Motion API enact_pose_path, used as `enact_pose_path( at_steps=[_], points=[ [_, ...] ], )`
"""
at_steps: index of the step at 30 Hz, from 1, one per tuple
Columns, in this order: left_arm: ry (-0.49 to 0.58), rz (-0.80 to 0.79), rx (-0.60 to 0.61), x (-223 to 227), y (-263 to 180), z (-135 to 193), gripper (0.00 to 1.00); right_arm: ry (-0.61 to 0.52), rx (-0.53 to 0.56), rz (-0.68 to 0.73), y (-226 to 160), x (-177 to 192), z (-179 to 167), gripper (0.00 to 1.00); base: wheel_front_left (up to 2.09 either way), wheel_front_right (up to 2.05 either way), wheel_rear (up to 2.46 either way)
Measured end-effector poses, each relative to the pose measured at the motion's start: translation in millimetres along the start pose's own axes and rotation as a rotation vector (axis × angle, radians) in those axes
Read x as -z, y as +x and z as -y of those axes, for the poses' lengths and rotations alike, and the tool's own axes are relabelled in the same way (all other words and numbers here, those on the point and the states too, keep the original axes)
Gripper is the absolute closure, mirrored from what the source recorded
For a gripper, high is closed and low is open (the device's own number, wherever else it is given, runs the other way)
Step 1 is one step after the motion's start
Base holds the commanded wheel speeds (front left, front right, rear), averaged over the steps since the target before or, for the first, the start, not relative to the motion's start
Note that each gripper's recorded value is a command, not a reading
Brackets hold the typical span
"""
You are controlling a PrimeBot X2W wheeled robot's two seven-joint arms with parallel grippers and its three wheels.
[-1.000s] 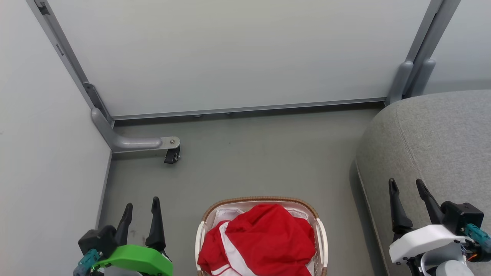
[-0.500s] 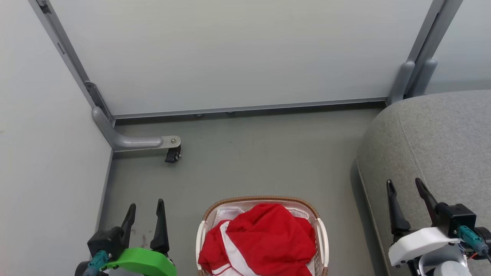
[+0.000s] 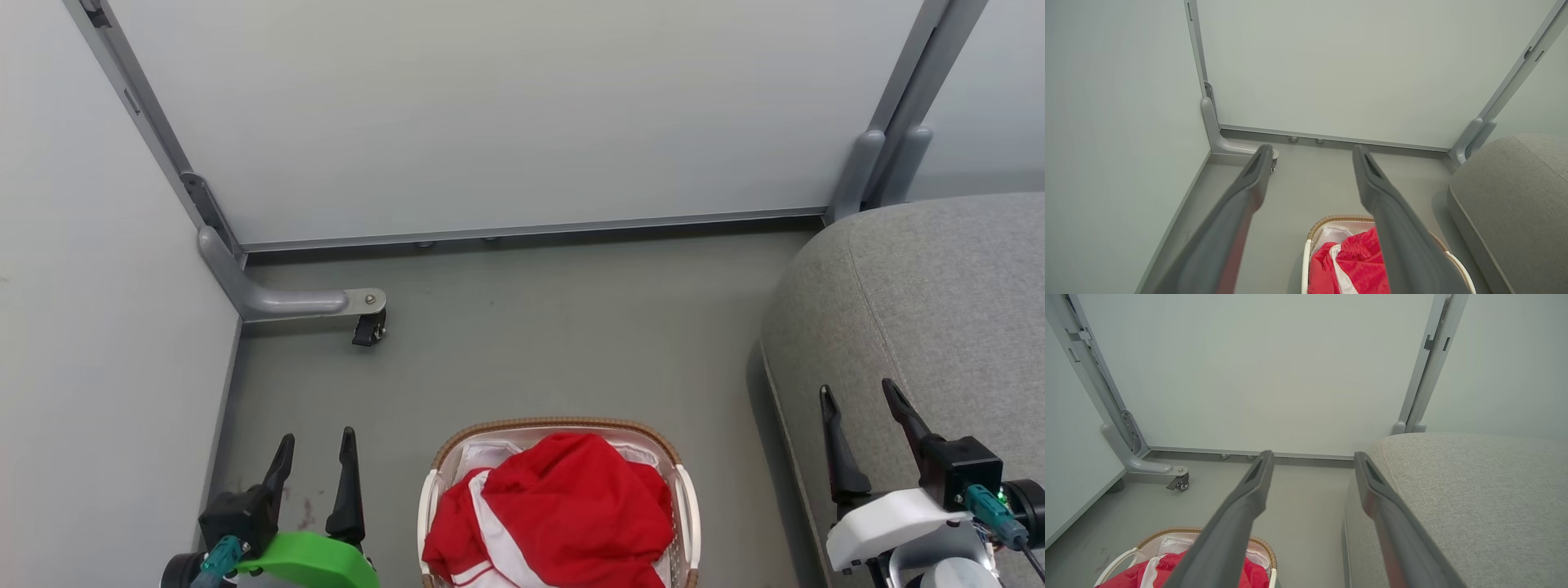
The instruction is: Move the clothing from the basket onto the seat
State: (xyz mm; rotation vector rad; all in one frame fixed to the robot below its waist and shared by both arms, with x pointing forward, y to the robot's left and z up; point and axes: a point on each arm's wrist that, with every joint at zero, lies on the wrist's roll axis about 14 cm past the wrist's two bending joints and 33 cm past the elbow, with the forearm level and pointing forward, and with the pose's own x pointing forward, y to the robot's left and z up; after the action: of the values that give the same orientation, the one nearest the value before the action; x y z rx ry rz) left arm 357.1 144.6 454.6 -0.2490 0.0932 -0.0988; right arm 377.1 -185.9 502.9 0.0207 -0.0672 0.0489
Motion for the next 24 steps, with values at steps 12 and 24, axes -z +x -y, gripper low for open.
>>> enact_pose_path(
  at_steps=[12,24],
  points=[
    [0.003,-0.006,0.003,1.9,0.6,0.4,0.0,-0.001,-0.002,0.003,1.0,-0.7,-0.5,0.0,0.0,0.0,0.0],
    [0.045,-0.03,0.057,7.7,14.4,13.1,0.0,-0.007,0.006,0.006,9.2,-0.4,2.8,0.0,0.0,0.0,0.0]
  ],
)
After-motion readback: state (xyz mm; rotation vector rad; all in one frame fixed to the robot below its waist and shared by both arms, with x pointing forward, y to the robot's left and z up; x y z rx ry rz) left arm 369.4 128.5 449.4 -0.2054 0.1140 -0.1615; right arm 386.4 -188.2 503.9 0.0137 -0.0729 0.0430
